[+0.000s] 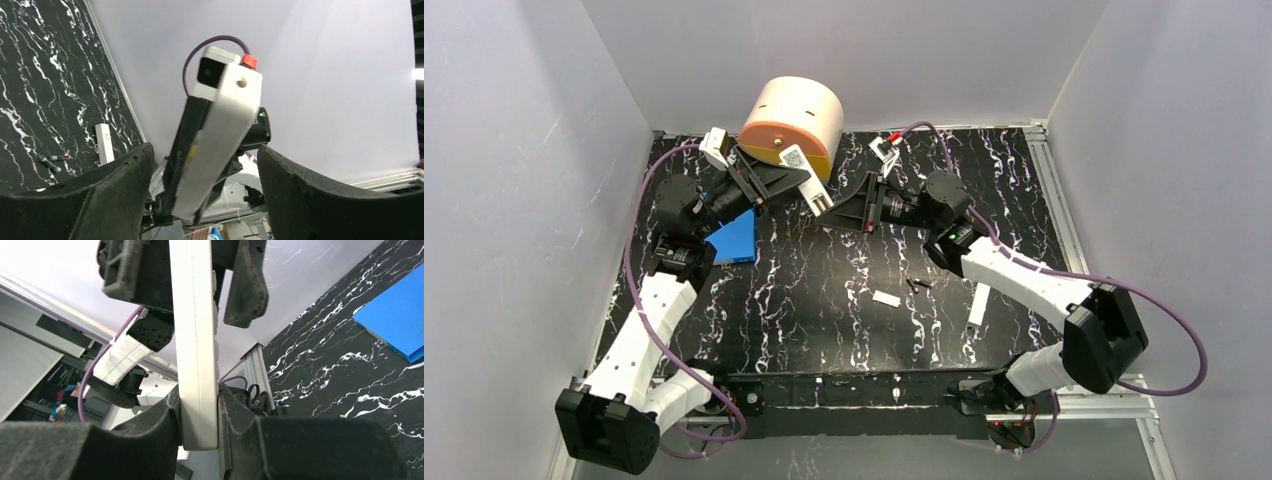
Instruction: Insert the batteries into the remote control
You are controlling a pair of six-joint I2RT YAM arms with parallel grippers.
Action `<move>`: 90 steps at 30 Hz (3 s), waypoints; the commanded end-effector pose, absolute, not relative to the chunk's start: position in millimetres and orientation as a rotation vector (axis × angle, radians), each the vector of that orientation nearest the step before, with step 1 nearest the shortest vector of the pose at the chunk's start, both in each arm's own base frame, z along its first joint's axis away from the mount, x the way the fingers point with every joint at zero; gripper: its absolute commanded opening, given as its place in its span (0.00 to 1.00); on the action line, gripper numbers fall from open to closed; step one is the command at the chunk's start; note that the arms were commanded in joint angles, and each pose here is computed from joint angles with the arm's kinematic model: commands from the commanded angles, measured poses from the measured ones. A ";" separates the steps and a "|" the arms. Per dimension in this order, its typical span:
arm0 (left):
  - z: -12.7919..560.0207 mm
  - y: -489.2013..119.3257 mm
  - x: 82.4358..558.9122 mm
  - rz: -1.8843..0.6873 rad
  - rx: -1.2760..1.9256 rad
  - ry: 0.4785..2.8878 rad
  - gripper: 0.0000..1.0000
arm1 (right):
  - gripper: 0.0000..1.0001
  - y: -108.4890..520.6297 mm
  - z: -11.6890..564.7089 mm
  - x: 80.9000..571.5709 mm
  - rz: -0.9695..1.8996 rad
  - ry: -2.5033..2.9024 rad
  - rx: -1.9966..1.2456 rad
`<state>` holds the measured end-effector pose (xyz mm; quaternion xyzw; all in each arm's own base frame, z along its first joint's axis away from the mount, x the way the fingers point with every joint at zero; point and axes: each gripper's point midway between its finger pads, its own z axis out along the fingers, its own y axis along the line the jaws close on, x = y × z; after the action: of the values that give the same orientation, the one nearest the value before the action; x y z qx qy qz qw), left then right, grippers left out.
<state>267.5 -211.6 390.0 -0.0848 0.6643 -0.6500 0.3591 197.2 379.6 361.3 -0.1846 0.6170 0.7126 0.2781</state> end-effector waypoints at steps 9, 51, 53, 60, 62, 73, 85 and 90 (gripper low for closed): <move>405.7 -214.6 262.2 -1.734 -0.180 1.655 0.50 | 0.24 389.1 385.3 189.3 2.014 1.561 -0.534; 387.0 -224.9 232.8 -1.561 0.540 1.614 0.00 | 0.50 176.7 156.2 256.7 0.335 2.525 -0.042; 387.0 -224.9 232.5 -1.566 0.535 1.619 0.00 | 0.44 170.8 136.8 251.2 0.278 2.574 -0.102; 382.3 -224.1 234.3 -1.567 0.497 1.639 0.00 | 0.45 186.4 96.7 238.5 0.302 2.644 -0.324; 381.2 -224.3 234.6 -1.570 0.491 1.644 0.00 | 0.46 189.9 87.9 237.7 0.280 2.672 -0.361; 375.8 -223.8 235.1 -1.563 0.479 1.672 0.00 | 0.39 169.7 68.1 255.4 0.072 2.649 -0.321; 376.3 -224.3 238.4 -1.559 0.476 1.689 0.00 | 0.58 163.2 61.2 263.4 0.058 2.588 -0.884; 379.3 -225.0 241.1 -1.554 0.487 1.688 0.00 | 0.58 158.1 51.6 264.8 0.007 2.598 -0.964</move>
<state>241.3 -225.6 362.9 0.1722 0.6748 -0.6143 0.3711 255.1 160.3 47.7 -0.3042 0.9345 0.0207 0.1837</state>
